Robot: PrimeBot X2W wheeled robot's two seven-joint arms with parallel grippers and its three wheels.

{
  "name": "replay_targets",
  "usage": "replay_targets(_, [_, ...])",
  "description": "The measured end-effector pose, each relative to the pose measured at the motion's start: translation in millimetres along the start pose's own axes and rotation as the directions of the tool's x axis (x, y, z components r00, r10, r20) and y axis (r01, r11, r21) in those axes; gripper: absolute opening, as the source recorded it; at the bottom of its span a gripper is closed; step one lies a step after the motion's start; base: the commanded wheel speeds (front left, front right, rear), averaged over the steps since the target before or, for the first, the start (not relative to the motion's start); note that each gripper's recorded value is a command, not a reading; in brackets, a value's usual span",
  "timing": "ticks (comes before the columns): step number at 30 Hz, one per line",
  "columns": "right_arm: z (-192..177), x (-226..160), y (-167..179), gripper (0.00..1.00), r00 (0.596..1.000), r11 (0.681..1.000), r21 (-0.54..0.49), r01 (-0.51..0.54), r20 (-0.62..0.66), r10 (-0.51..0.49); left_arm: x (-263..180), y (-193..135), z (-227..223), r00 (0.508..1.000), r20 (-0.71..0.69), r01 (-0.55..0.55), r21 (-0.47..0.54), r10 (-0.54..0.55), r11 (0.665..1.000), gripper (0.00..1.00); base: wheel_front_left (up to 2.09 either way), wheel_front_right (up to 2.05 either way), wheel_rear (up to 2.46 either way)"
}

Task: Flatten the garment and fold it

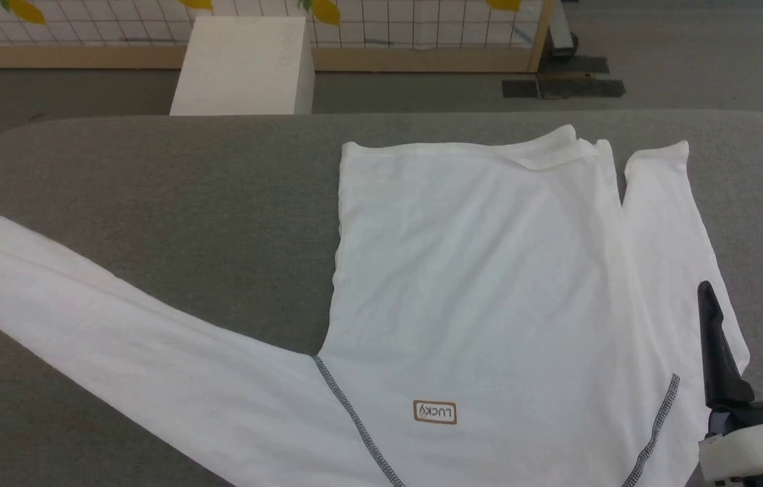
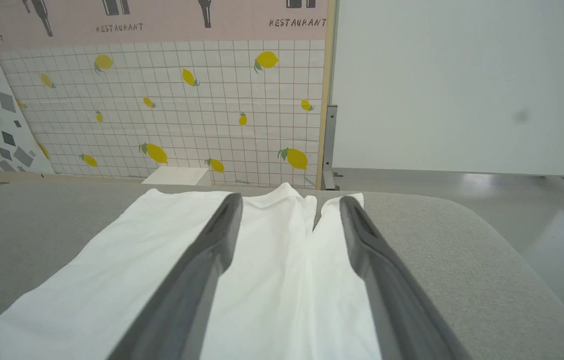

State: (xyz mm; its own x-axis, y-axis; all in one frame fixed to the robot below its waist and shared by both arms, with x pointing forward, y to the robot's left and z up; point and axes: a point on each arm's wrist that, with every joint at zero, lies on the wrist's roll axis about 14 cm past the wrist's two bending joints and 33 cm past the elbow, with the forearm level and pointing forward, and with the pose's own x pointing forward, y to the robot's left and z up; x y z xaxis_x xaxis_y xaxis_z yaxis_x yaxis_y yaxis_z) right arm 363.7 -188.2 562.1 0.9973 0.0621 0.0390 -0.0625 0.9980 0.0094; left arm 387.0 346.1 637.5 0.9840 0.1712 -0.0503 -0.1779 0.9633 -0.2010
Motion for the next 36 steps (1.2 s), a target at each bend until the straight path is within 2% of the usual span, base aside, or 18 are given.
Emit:
replay_targets(3, [8.3,-0.9,1.2,1.00,1.000,1.000,-0.008,-0.004,0.023,0.005,-15.9,-13.4,16.1,0.998,0.058,0.042,-0.014,-0.041,0.999,0.00,0.00,0.00,0.00])
replay_targets(7, [13.6,0.9,-0.6,1.00,0.999,1.000,-0.015,0.000,0.036,0.001,-28.5,-50.0,26.1,0.985,0.101,0.143,-0.023,-0.140,0.989,0.00,0.00,0.00,0.00])
replay_targets(12, [17.1,0.3,-18.8,1.00,0.998,0.998,-0.027,0.053,0.046,-0.052,-31.1,-123.4,23.2,0.938,0.106,0.337,-0.055,-0.330,0.940,0.00,0.00,0.00,0.00])
replay_targets(14, [18.6,-0.2,-28.0,1.00,0.996,0.996,-0.038,0.081,0.049,-0.079,-33.8,-164.8,17.8,0.897,0.102,0.439,-0.081,-0.430,0.895,0.00,0.00,0.00,0.00])
replay_targets(21, [24.6,0.3,-48.1,1.00,0.988,0.988,-0.058,0.143,0.065,-0.140,-50.2,-278.2,-24.2,0.748,0.019,0.659,-0.146,-0.664,0.738,0.00,0.00,0.00,0.00])
replay_targets(30, [22.9,-7.0,-70.9,1.00,0.975,0.974,-0.069,0.216,0.059,-0.212,-83.3,-380.3,-111.2,0.547,-0.135,0.773,-0.299,-0.826,0.560,0.00,0.00,0.00,0.00])
replay_targets(32, [21.0,-9.6,-76.5,1.00,0.972,0.970,-0.072,0.234,0.055,-0.230,-89.2,-392.1,-133.0,0.516,-0.167,0.776,-0.324,-0.840,0.541,0.00,0.00,0.00,0.00])
replay_targets(36, [14.1,-12.1,-82.2,1.00,0.968,0.965,-0.067,0.252,0.035,-0.250,-94.9,-404.5,-183.0,0.478,-0.252,0.773,-0.334,-0.841,0.539,0.00,0.00,0.00,0.00])
